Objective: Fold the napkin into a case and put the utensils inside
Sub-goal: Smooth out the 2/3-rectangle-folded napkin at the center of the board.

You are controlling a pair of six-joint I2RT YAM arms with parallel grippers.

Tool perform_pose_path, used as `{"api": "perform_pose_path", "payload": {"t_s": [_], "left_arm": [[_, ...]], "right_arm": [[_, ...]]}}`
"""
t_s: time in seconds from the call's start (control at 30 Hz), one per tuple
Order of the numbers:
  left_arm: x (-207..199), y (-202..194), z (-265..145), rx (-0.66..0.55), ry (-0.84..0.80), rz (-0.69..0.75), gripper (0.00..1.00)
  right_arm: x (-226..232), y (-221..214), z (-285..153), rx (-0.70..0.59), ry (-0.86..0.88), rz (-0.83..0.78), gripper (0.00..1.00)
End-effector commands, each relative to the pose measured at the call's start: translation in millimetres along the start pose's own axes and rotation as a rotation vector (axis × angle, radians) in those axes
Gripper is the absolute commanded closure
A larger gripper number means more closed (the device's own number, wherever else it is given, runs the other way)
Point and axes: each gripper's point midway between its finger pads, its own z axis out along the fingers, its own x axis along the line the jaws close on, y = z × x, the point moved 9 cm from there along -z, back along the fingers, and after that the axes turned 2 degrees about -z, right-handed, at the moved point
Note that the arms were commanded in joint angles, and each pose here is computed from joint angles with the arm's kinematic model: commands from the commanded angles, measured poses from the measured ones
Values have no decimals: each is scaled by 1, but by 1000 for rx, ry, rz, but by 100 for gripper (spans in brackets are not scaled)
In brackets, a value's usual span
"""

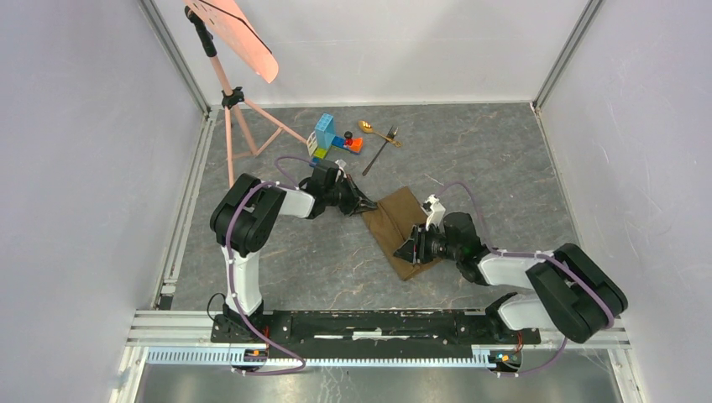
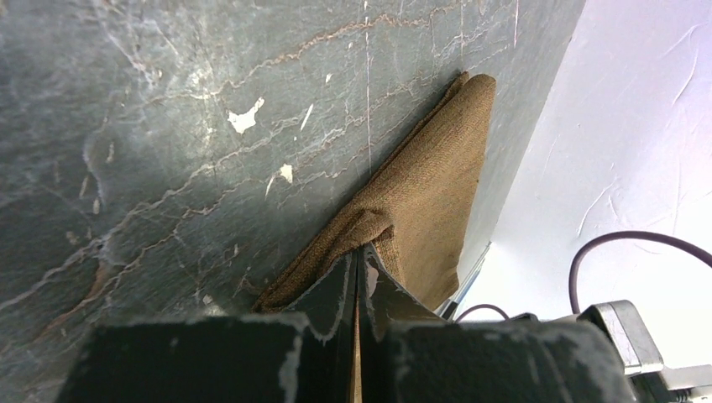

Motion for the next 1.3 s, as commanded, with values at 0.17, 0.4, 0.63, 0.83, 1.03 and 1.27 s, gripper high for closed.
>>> {"api": "perform_pose_path", "payload": {"t_s": [0.17,0.4,0.63,0.83,1.03,1.27], "left_arm": [[-5,10,5,-21,19,-2,98],[-9,10,8,12,19,25,98],[-18,7,10,52,21,68,98],[-18,2,12,66,34,86,98],[-16,1,13,68,60,85,98],[-10,3,16,73,103,59,98]], "right_arm": [[-21,-24,-20,68,-324,-127,94],[-20,-36,-24,61,-380,-138,91],[-7,13,-33,57,-517,-281,62],[18,44,-29,-3,-433,-332,50],[35,33,-6,0,-109,-294,50],[14,-5,-10,49,-87,-226,71]]}}
